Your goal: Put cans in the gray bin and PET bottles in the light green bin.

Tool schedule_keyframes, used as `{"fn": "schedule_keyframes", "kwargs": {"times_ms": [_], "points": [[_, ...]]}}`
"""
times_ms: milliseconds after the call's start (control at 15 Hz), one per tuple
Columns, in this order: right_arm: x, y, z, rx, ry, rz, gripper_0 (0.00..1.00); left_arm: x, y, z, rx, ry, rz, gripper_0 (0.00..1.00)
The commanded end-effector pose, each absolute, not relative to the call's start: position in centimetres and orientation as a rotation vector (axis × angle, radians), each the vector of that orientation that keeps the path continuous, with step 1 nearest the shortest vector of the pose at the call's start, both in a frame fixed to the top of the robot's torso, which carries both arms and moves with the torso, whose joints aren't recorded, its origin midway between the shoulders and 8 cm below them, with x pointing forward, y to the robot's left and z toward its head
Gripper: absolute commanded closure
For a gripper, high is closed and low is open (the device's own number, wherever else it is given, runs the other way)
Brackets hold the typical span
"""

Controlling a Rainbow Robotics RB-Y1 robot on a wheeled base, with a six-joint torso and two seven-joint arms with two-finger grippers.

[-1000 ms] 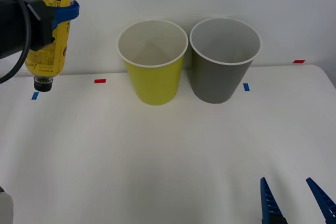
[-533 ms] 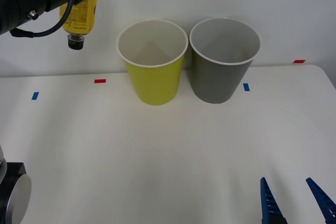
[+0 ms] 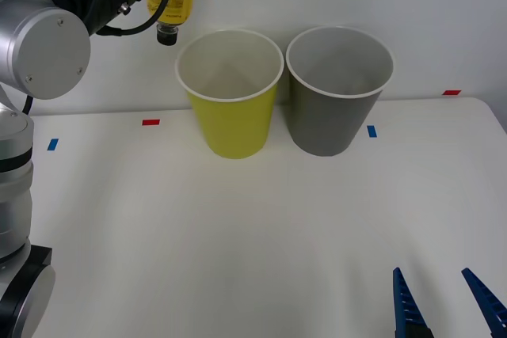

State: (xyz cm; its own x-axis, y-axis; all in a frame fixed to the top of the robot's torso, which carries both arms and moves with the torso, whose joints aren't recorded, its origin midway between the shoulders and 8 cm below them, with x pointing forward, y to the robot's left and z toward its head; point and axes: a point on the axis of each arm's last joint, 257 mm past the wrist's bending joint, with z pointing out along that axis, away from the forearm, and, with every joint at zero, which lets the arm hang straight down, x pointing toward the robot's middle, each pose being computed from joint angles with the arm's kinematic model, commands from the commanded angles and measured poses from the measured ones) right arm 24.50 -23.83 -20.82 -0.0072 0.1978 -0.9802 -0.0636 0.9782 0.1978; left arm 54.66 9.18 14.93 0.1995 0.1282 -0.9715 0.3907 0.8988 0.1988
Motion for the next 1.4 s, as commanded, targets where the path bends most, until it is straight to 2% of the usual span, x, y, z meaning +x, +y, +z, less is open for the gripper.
{"fn": "schedule_keyframes", "kwargs": {"times_ms": [67, 400, 733, 1400], "points": [[24.5, -23.8, -20.8, 0.106, 1.565, 0.207, 0.0, 55.6, 7.3, 14.3, 0.456, 1.342, -0.239, 1.0], [24.5, -23.8, -20.8, 0.106, 1.565, 0.207, 0.0, 56.4, 4.2, 13.2, 0.444, 1.318, -0.335, 1.0], [24.5, -23.8, -20.8, 0.106, 1.565, 0.207, 0.0, 58.1, 2.5, 12.3, 0.427, 1.247, -0.393, 1.0], [24.5, -23.8, -20.8, 0.106, 1.565, 0.207, 0.0, 59.6, 3.0, 11.4, 0.398, 1.253, -0.401, 1.0]]}}
